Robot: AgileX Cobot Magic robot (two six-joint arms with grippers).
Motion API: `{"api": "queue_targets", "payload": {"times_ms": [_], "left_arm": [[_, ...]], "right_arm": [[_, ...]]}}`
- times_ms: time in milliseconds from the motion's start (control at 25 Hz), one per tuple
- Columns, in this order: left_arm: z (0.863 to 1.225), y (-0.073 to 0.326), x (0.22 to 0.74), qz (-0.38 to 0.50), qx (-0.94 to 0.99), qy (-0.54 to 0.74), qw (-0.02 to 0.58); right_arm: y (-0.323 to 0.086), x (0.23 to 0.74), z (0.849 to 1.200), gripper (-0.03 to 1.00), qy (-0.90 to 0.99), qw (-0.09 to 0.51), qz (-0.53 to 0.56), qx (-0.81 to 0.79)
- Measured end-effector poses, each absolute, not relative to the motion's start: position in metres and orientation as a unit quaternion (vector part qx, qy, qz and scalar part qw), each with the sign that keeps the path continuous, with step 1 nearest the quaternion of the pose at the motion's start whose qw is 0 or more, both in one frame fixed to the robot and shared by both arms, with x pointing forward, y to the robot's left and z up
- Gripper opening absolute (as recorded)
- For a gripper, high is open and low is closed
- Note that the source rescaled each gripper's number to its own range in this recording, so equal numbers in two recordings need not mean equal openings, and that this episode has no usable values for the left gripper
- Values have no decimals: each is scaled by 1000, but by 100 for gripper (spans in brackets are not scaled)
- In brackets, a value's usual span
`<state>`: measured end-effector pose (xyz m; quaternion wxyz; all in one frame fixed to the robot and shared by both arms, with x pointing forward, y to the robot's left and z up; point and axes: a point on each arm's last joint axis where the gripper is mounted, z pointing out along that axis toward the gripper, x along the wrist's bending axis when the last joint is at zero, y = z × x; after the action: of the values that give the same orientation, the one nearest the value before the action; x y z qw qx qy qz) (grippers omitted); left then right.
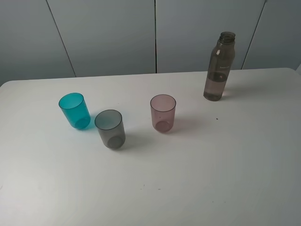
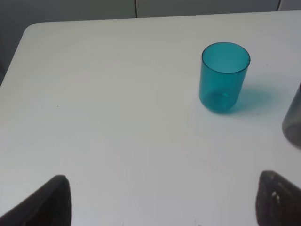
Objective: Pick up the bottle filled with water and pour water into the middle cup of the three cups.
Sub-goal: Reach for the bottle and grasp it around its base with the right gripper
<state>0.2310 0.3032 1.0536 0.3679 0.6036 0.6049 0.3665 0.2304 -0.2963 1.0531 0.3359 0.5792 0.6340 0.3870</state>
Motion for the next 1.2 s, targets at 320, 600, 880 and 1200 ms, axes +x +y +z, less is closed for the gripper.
{"api": "queue_targets", "payload": {"times_ms": [320, 600, 880, 1200], "left_arm": [[1054, 303, 231, 366, 604, 605, 368], [1054, 303, 231, 366, 604, 605, 368], [1054, 303, 231, 366, 604, 605, 368], [1054, 303, 231, 366, 604, 605, 368]], "right_arm": [[-296, 230, 1053, 100, 634, 336, 387, 579], [-296, 230, 1053, 100, 634, 336, 387, 579], [-297, 230, 1053, 100, 628, 336, 387, 586], [-296, 260, 1081, 100, 624, 333, 384, 594]]}}
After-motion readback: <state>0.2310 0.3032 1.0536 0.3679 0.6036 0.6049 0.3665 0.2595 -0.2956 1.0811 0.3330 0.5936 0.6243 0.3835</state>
